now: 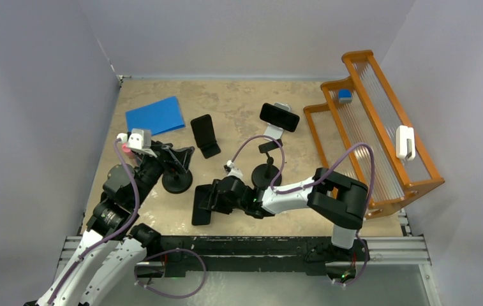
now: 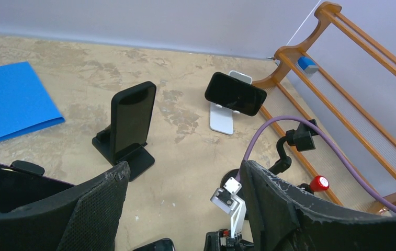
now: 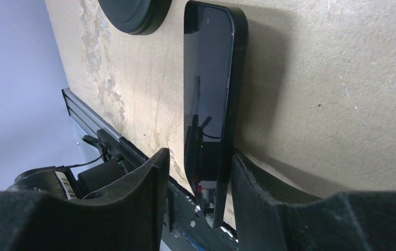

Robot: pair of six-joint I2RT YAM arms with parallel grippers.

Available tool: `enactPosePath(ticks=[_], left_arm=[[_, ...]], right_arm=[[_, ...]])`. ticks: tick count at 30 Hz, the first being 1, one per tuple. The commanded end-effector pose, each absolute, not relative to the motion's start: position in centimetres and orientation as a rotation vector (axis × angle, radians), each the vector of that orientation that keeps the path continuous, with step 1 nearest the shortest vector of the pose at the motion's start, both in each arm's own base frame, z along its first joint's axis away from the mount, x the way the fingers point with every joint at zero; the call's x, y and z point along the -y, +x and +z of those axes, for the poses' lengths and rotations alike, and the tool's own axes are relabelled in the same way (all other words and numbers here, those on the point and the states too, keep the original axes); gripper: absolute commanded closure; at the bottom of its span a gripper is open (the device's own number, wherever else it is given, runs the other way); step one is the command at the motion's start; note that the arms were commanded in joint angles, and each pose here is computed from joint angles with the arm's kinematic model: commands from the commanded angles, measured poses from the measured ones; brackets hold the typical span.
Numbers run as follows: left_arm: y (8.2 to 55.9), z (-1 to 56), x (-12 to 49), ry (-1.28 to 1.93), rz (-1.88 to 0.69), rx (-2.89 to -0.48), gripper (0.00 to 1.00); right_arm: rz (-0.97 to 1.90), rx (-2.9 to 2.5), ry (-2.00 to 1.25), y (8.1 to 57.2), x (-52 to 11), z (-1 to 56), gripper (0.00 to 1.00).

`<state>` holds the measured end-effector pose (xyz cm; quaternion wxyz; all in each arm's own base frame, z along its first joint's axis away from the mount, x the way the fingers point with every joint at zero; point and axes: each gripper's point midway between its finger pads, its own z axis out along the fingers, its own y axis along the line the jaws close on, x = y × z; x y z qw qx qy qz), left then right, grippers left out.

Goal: Remove the phone from the phone stand
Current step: Place the phone at the center of the board.

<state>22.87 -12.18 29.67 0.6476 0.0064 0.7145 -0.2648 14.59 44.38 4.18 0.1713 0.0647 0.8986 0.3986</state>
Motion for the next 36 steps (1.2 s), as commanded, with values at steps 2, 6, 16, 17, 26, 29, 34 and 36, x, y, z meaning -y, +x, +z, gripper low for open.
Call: enactPosePath(ticks=[2,6,16,17,26,29,34,36], left_arm=[[22.9,30.7,12.1,0.009,-0.61,-1.598,0.25],[22.9,30.6,12.1,0.01,-0.61,-1.599,0.25],[23.0,30.6,12.2,0.012,-0.611,-1.603,0.25],[23.0,30.5,12.2,0.013,-0.611,-1.604,0.25],[22.9,30.6,12.2,0.012,-0.611,-1.603,0.25],[22.9,30.6,12.2,0.012,-0.611,-1.602,0.25],[22.9,30.7,12.1,0.01,-0.61,-1.598,0.25],[22.9,30.8,12.1,0.008,-0.61,-1.596,0.25]], right_arm=[[1.177,-2.493,0.229,15.2,-44.0,6.3,0.52],[1.165,-2.493,0.234,15.1,-43.5,6.2,0.52],[1.15,-2.473,0.223,15.2,-42.4,6.9,0.52],[1.149,-2.47,0.219,15.2,-42.4,7.0,0.52],[1.201,-2.331,0.013,15.7,-43.1,12.1,0.52],[1.261,-2.24,-0.138,15.2,-43.7,15.1,0.51],[1.305,-2.081,-0.303,14.9,-43.3,20.2,0.5],[1.294,-2.014,-0.343,15.0,-42.9,22.4,0.48]])
